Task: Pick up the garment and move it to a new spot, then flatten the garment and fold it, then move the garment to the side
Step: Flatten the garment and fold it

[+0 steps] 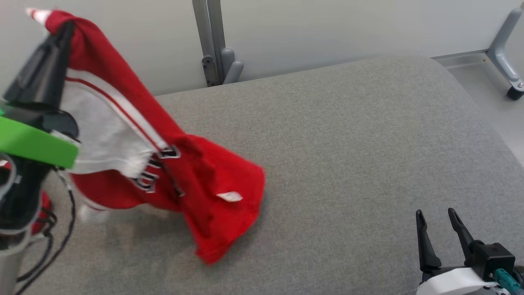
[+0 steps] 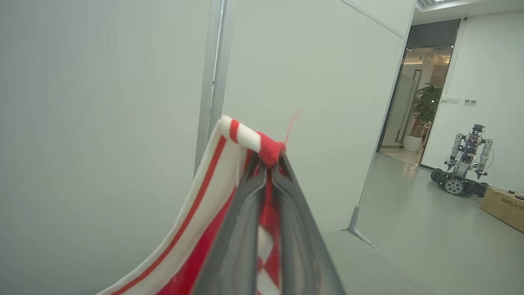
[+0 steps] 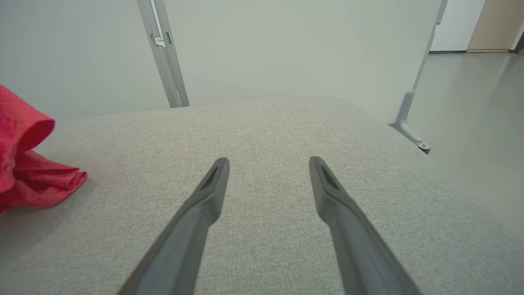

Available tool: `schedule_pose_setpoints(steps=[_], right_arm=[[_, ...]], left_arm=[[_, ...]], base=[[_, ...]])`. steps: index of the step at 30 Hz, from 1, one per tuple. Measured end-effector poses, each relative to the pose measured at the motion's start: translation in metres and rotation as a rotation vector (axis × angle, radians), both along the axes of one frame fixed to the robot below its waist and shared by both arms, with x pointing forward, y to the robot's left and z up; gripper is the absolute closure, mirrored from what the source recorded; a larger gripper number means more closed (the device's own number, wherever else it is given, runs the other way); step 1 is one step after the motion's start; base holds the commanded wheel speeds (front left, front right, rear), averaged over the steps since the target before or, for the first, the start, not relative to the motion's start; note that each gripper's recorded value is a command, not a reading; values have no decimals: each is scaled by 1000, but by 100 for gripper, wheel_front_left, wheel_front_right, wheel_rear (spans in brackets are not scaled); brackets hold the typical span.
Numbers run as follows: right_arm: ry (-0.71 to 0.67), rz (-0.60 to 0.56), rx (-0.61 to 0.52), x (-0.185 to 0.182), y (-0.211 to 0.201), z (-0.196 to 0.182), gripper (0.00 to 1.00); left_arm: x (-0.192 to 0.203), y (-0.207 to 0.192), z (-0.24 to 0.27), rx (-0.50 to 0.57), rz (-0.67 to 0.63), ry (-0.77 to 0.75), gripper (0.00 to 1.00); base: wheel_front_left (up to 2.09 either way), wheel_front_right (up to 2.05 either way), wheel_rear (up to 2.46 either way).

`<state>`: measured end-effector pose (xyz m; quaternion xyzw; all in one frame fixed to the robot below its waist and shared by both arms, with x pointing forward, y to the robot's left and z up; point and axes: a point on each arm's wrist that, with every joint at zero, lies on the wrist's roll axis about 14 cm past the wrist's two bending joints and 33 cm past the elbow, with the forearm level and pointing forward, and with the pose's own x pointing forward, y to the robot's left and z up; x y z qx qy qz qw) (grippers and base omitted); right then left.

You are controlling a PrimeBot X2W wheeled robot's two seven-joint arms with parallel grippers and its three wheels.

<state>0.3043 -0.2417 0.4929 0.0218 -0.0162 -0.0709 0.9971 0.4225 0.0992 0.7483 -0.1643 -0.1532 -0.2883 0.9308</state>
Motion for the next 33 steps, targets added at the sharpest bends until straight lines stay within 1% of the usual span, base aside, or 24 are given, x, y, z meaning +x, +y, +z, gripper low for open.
schedule_pose_setpoints(steps=[2,4,8,13,15,17,21,23,25,28,33], right_arm=[[-3,-3,-1,-1,-1,1,0],[-5,-8,0,-3,-2,1,0],[-3,-12,5,-6,-2,0,0],[-14,-24,20,-7,-4,3,0],[-15,-31,29,-8,-5,3,0],[-21,-37,33,-7,-7,5,0],[-13,-62,40,-9,-13,3,0],[-3,-75,48,-10,-16,0,0],[-4,-88,56,-10,-20,0,0],[-14,-105,80,-8,-23,2,0],[4,-159,97,-17,-36,-3,0]], left_arm=[[2,7,18,42,21,-28,100],[4,5,31,78,16,-44,100],[10,-22,30,123,-81,19,100],[16,-80,-12,199,-237,158,100],[18,-106,-35,204,-297,225,100],[18,-132,-53,185,-357,280,100],[5,-194,-86,170,-500,366,100],[-3,-224,-103,205,-546,374,100],[-8,-248,-123,293,-564,352,100],[-18,-277,-155,328,-613,398,100],[-30,-308,-188,377,-680,408,100]], base=[[0,0,0],[0,0,0],[0,0,0],[0,0,0],[0,0,0],[0,0,0],[0,0,0],[0,0,0],[0,0,0],[0,0,0],[0,0,0]])
